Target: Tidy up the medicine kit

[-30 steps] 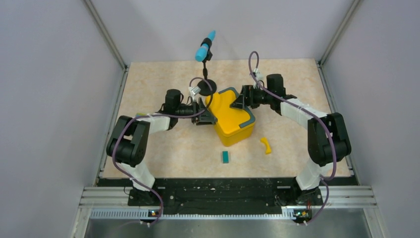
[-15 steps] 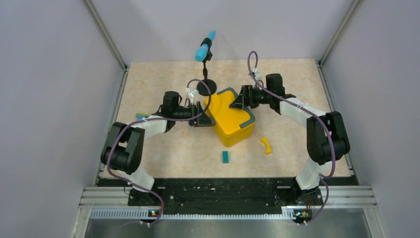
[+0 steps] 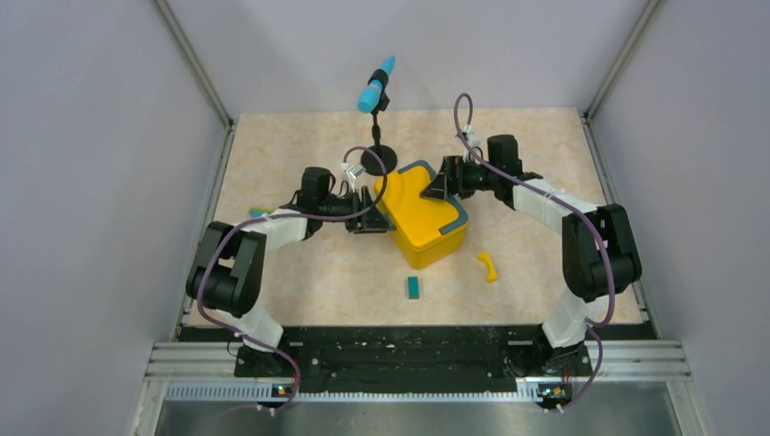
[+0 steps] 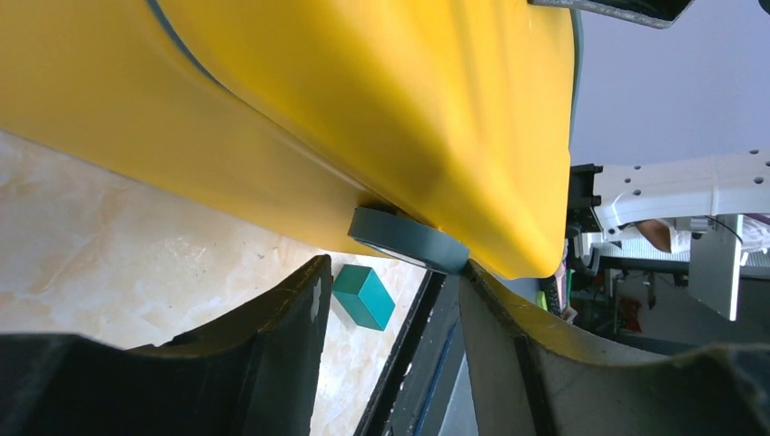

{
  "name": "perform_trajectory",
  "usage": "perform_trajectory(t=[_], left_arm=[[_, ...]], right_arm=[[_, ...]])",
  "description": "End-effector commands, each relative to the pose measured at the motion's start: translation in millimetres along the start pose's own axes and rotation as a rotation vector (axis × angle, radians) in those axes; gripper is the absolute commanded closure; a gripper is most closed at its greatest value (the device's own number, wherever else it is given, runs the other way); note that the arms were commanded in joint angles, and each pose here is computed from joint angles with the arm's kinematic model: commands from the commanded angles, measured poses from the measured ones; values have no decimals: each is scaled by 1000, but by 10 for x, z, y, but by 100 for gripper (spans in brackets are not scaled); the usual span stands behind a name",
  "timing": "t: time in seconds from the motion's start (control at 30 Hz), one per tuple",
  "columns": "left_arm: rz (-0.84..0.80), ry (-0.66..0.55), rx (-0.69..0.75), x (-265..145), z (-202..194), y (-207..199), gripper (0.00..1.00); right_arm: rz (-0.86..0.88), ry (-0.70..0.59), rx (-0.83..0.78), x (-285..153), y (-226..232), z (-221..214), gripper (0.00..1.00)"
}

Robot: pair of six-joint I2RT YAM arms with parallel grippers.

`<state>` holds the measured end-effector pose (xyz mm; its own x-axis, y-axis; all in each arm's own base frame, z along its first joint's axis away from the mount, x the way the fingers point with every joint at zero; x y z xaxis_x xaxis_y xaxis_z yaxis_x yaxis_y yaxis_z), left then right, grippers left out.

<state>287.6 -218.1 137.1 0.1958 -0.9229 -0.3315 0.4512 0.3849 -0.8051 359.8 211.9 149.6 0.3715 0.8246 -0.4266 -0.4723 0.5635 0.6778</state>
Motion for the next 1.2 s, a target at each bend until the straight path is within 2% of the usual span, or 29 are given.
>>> perform_trajectory(t=[0.0,0.27,0.4,0.53,0.6,0.8,0.9,1.0,1.17], left_arm=[[69,-18,20,73,78,210,44],[72,1,36,170,106,369,45],[65,-3,92,86,65,396,36],[48,-56,179,-217,148,185,24],[55,-57,237,-363,181,70,2],[131,-64,361,-764,235,-199,1],[216,-92,369,-961,289,-200,1],[377,-151,372,-1210,408,-129,2],[733,-310,429,-1715,688,-34,2]], right_arm=[[-226,234,108,67,-541,-816,6],[-229,238,109,73,-558,-837,6],[-220,235,97,66,-518,-784,6],[-207,199,45,14,-400,-570,5],[-203,165,24,-45,-336,-411,4],[-193,15,-48,-371,-140,224,1],[-219,-64,-62,-640,-128,512,1],[-298,-122,-68,-944,-167,732,1],[-742,-287,-58,-1568,-379,1020,1]])
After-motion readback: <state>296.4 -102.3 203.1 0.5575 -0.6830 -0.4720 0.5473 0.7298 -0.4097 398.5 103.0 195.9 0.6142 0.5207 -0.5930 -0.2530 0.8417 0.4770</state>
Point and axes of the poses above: each gripper's point midway between its finger pads, its own x axis out along the fingers, its own y axis along the line the jaws close on, z = x × y, the point moved 4 cm from there along -x, back along the fingers, and after that the axes turned 6 degrees about x, right-handed, at the moved point
